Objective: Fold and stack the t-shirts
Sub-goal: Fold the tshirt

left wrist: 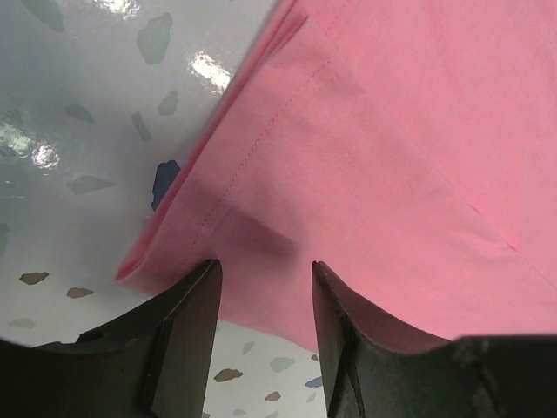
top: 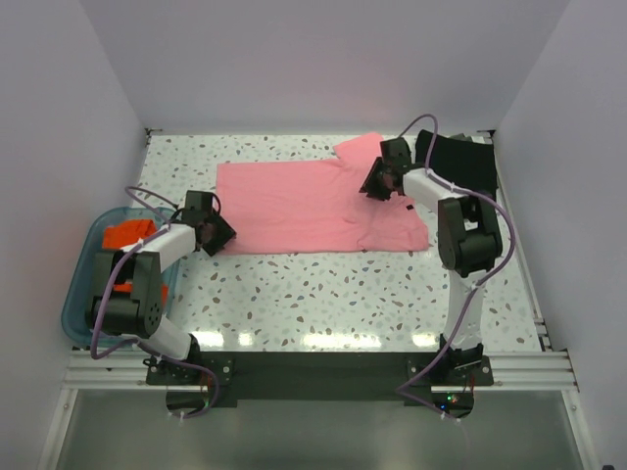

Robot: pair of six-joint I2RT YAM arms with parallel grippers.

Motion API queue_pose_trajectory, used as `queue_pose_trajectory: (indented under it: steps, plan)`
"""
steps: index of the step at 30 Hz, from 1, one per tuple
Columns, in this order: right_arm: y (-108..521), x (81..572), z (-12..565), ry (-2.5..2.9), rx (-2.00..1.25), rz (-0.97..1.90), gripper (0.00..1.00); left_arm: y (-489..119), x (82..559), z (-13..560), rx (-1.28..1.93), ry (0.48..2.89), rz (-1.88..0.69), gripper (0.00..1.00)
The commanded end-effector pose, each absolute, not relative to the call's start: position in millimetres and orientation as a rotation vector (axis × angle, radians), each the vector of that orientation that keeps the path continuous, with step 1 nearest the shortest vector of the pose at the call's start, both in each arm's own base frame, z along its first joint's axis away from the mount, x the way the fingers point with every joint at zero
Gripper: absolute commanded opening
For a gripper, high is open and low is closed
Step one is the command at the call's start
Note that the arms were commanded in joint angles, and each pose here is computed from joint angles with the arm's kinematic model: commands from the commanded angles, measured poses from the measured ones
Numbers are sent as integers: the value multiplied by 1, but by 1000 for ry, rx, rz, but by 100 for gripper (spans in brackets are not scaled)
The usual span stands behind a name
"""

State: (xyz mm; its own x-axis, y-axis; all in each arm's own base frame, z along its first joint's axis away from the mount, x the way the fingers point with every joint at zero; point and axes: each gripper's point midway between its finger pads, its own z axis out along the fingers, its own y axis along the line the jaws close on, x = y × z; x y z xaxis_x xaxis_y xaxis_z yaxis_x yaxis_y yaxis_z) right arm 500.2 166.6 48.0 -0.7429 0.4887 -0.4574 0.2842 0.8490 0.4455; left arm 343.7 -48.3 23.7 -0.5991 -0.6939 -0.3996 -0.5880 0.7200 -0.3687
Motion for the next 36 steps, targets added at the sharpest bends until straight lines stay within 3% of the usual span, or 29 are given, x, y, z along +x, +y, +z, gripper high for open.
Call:
queue_pose_trajectory:
  steps: [1, 7, 11, 23, 36]
  plan:
    - [169, 515, 85, 2367, 545, 488, 33, -44, 351, 42, -960, 2348, -253, 51]
    - [125, 491, 131, 2304, 542, 319, 38, -24, 336, 55, -1023, 2308, -121, 63]
    - [96, 444, 125, 2341, 560, 221, 39, -10, 317, 50, -1114, 2291, -20, 67]
    - [34, 347, 77, 2412, 690, 133, 39, -13, 312, 18, -1183, 2313, -18, 58]
    - [16, 338, 37, 2448, 771, 99, 47, -7, 315, -3, -1230, 2334, 71, 44]
